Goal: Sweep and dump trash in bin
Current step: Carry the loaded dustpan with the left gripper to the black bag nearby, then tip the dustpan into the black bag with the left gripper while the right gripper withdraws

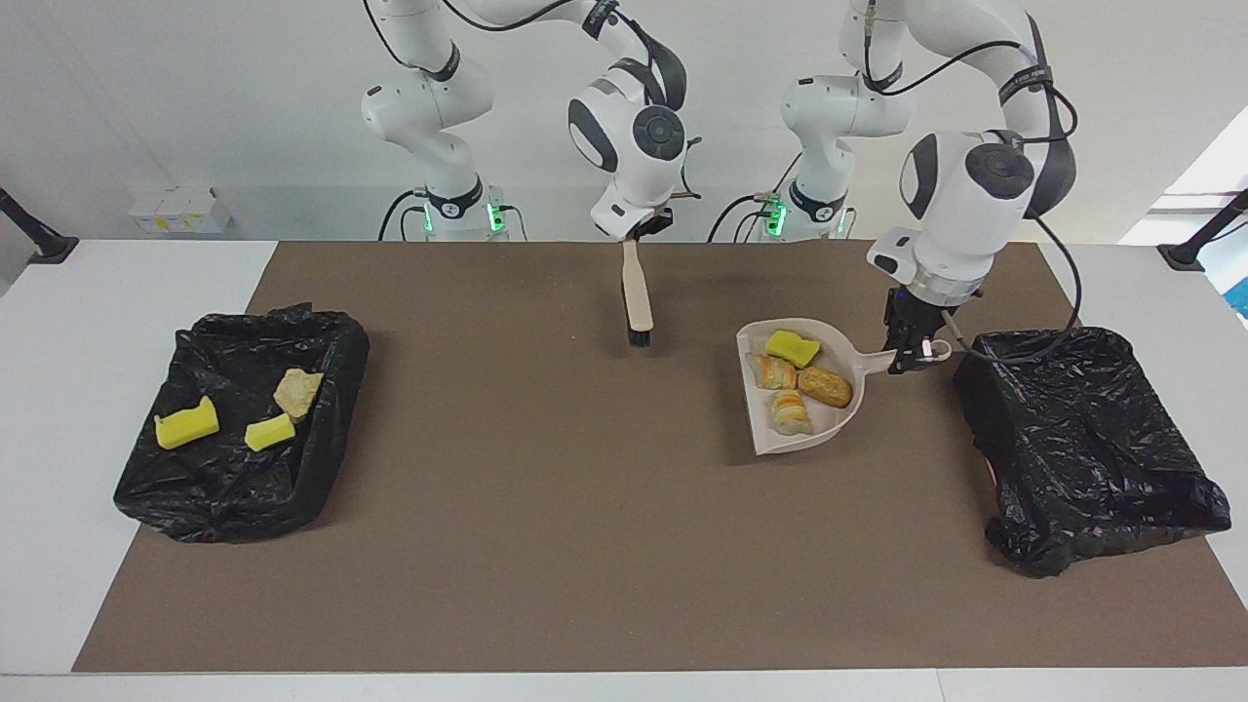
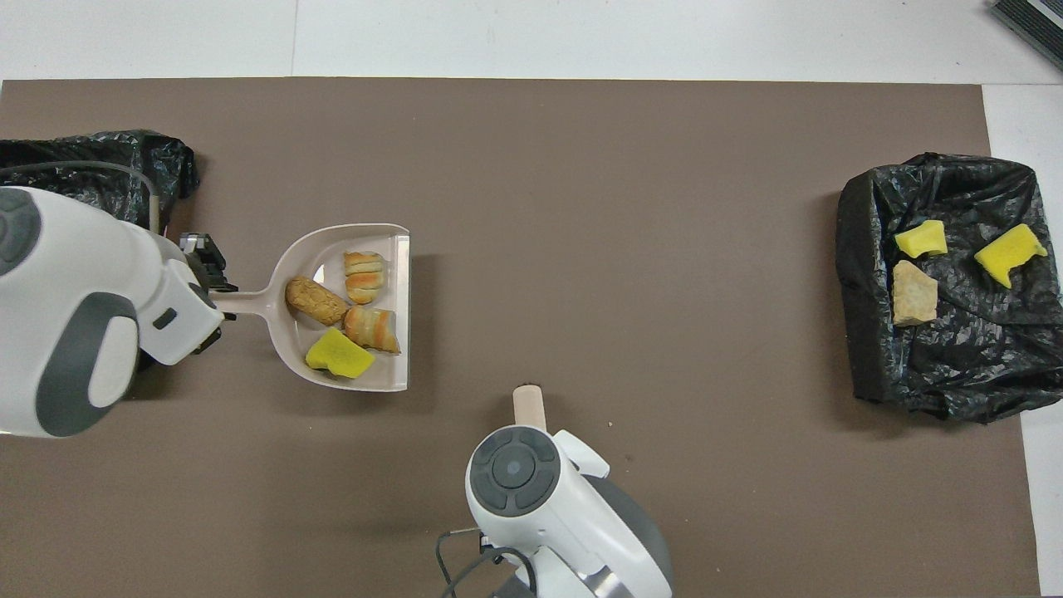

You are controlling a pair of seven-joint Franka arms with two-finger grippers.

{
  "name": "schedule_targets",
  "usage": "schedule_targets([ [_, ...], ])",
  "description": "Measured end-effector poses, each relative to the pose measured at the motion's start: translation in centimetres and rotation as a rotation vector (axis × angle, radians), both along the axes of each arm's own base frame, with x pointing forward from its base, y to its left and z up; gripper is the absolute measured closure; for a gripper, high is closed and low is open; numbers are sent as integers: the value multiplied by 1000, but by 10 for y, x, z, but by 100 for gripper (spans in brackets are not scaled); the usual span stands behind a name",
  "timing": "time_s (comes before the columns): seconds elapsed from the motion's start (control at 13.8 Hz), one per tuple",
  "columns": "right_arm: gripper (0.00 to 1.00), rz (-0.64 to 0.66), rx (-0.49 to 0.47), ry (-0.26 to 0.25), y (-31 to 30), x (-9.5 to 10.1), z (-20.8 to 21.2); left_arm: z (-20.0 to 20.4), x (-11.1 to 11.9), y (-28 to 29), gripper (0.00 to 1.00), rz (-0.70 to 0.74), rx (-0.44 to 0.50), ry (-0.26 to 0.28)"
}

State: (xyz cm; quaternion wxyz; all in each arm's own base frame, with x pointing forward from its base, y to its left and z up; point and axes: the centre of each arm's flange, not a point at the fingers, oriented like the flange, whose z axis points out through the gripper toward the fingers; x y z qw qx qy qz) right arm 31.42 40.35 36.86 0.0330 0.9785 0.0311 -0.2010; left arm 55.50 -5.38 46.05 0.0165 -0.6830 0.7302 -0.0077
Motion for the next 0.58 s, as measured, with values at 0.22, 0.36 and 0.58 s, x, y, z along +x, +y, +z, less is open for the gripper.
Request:
schedule_targets([
  [0.22, 74, 7, 17, -26, 13, -25, -30, 30, 12, 74, 67, 44, -62, -12],
  [0.36, 74, -16, 29, -34, 15, -28, -44, 41, 17, 127, 67, 117, -98, -12],
  [0.58, 66, -38, 45, -27, 18, -23, -42, 58, 27, 199, 67, 165, -108, -10],
])
